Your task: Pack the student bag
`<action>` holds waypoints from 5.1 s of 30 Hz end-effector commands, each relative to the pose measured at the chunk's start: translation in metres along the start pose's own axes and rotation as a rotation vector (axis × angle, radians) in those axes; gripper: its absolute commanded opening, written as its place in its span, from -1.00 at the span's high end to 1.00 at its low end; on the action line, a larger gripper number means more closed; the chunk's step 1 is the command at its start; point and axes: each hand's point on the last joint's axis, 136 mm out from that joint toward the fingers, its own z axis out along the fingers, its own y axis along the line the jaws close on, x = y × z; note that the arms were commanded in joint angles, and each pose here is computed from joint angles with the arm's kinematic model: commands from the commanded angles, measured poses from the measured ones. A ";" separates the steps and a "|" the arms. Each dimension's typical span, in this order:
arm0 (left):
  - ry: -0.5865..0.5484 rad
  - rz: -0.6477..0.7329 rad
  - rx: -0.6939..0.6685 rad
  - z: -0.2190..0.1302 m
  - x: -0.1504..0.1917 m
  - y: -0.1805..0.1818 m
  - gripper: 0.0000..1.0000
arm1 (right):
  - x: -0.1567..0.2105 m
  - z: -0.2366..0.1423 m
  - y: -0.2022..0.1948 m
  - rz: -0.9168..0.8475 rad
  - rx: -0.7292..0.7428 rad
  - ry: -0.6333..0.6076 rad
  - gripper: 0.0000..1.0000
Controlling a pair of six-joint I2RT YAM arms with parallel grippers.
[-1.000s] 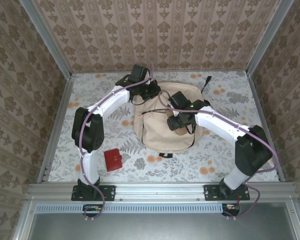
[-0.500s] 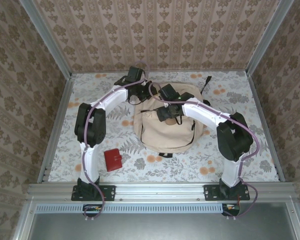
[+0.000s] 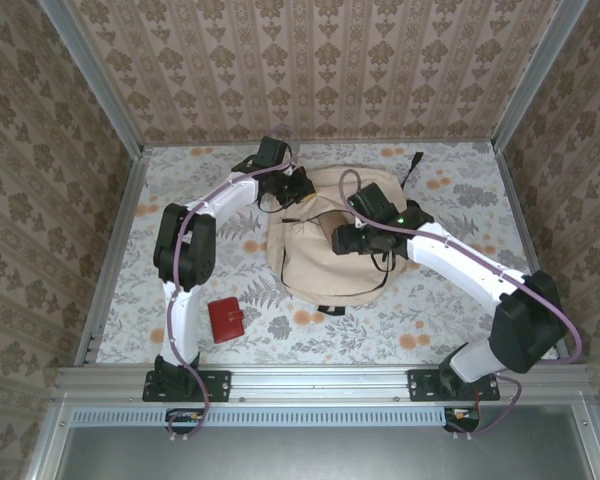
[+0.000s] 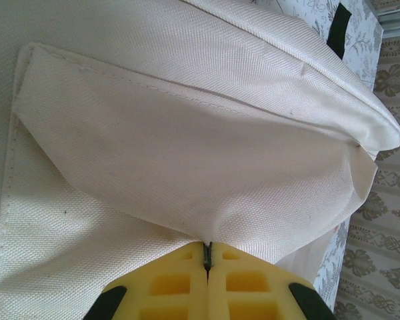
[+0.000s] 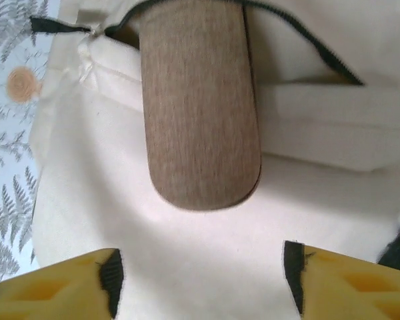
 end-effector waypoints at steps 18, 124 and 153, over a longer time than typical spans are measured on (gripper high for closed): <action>-0.045 0.093 0.045 -0.051 0.001 -0.031 1.00 | -0.015 0.064 0.004 0.165 -0.041 -0.002 0.45; 0.007 0.142 -0.020 -0.086 0.040 -0.016 -0.15 | -0.030 0.012 -0.067 0.612 -0.123 -0.304 -0.25; 0.035 -0.321 -0.484 -0.210 0.230 0.227 -0.57 | 0.003 0.006 0.032 0.153 -0.157 -0.058 -0.92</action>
